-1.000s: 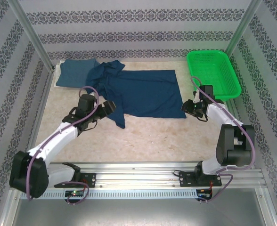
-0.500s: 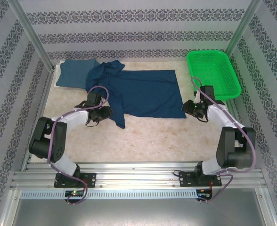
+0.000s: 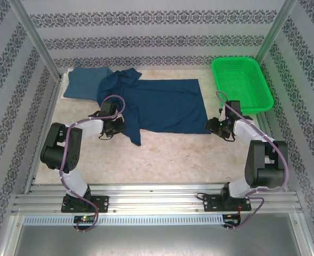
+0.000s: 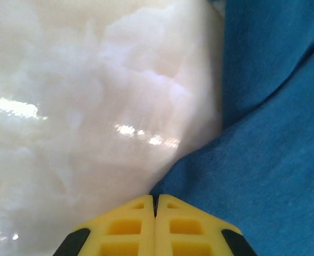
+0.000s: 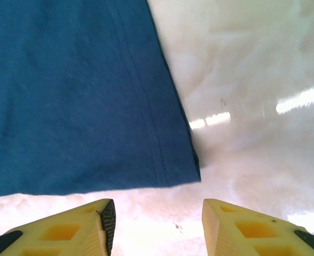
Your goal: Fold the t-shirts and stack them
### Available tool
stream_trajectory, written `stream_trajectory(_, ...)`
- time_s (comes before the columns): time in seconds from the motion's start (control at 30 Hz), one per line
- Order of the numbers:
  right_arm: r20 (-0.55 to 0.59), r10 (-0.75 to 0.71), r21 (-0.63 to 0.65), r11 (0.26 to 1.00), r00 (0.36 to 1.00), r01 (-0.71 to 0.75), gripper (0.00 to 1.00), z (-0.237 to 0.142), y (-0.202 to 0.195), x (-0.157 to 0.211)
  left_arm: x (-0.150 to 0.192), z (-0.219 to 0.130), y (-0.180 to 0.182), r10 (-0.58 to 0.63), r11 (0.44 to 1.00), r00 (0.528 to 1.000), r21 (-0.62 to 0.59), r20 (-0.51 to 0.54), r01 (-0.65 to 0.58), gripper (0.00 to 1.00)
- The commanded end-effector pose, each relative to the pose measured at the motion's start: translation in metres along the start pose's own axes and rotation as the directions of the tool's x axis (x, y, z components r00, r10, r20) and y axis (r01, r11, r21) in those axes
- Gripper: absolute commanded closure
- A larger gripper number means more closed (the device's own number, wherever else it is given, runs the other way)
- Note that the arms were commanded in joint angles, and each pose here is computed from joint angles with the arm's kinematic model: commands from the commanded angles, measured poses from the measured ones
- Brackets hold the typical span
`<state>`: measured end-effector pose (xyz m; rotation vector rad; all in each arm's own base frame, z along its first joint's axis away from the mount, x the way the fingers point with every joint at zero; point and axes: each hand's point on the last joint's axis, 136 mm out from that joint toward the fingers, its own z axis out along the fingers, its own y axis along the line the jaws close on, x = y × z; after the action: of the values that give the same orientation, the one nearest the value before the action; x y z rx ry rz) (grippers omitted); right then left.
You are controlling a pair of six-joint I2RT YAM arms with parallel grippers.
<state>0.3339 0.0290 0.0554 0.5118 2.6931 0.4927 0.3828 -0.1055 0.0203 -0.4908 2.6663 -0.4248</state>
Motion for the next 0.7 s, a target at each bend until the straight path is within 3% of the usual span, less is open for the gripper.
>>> stream_trajectory(0.0,-0.045,0.065,0.017,0.998,0.997,-0.064,0.51,0.011,-0.013,0.019,0.015,0.001,0.003,0.018,1.0,1.0,0.005,-0.022,-0.018,1.0)
stream_trajectory(0.13,-0.073,0.097,0.011,0.995,0.993,-0.096,0.51,0.028,-0.017,0.023,0.004,-0.022,-0.003,0.023,0.999,0.999,0.032,0.041,-0.024,1.0)
stream_trajectory(0.47,-0.01,0.124,0.039,0.992,0.992,-0.123,0.54,0.039,-0.018,-0.007,-0.021,-0.076,-0.002,-0.02,0.996,0.987,0.092,0.16,0.005,1.0)
stream_trajectory(0.67,0.007,0.12,0.005,0.993,0.993,-0.12,0.54,0.03,-0.007,-0.02,-0.025,-0.078,-0.006,-0.025,0.992,0.987,0.127,0.159,0.005,1.0)
